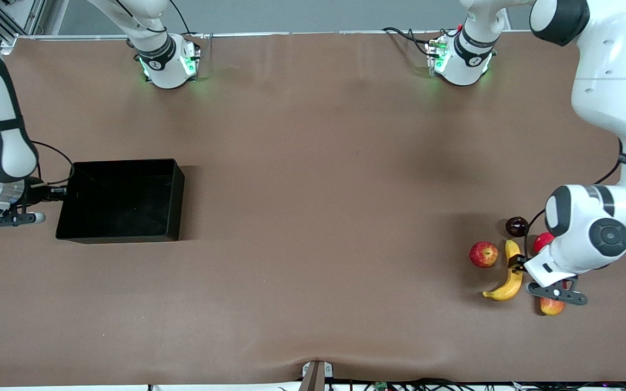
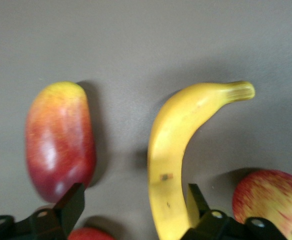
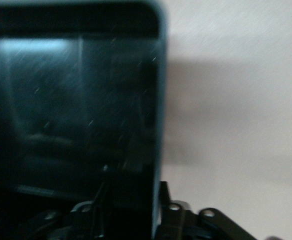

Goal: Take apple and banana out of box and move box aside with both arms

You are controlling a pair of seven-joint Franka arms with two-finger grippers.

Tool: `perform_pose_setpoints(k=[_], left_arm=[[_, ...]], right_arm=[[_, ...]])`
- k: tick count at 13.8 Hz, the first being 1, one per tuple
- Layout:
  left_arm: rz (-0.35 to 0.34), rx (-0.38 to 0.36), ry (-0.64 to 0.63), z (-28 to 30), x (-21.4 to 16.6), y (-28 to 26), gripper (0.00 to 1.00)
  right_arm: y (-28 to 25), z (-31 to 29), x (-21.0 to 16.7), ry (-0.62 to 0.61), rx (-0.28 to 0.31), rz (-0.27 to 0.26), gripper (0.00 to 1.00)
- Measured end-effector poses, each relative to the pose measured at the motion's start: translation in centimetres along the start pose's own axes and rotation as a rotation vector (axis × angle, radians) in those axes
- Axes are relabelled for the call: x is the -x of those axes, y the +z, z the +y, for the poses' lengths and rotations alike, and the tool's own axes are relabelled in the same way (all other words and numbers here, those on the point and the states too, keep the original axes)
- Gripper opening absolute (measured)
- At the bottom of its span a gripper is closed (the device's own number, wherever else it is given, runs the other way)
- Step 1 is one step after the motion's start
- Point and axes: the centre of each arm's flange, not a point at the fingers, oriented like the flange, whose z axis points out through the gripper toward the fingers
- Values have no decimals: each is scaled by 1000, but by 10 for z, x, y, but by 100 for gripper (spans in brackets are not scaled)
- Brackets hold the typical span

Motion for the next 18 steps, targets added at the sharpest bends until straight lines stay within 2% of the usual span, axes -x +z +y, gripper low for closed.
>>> perform_pose_setpoints(k=[1,2,3,5,7,9,12,14,15,16,17,18], left_arm=[[-1,-3,0,-1,-1,-15,100],[-4,-4,-3,-1,-1,-29,100],[-5,4,-12,-1,-1,-44,100],[-11,25,-34,-2,0,-70,100],[-11,24,-42,-6,1,-93,100],[-9,20,-49,-9,2,-117,100],[-9,57,-90,-10,10,-162,100],[-2,58,-164,-10,17,-200,100],[-2,54,-204,-10,22,-219,100],[-1,51,-230,-7,27,-236,100],[2,51,-241,-3,31,-253,100],[6,49,-245,0,35,-269,100]], right_arm=[[-10,-2,0,-11,-16,-25,64],[-20,-1,-2,-20,-12,-29,73],[-30,3,-5,-39,13,-26,84],[-55,14,-10,-95,105,-27,100],[-82,14,-16,-142,177,-41,100],[-107,-1,-23,-172,203,-65,100],[-160,-35,-22,-192,166,-129,100],[-196,-71,-21,-226,138,-155,100],[-209,-92,-19,-248,96,-160,100],[-219,-109,-15,-269,23,-150,100],[-230,-123,-8,-288,-45,-126,100],[-245,-134,0,-303,-76,-100,100]])
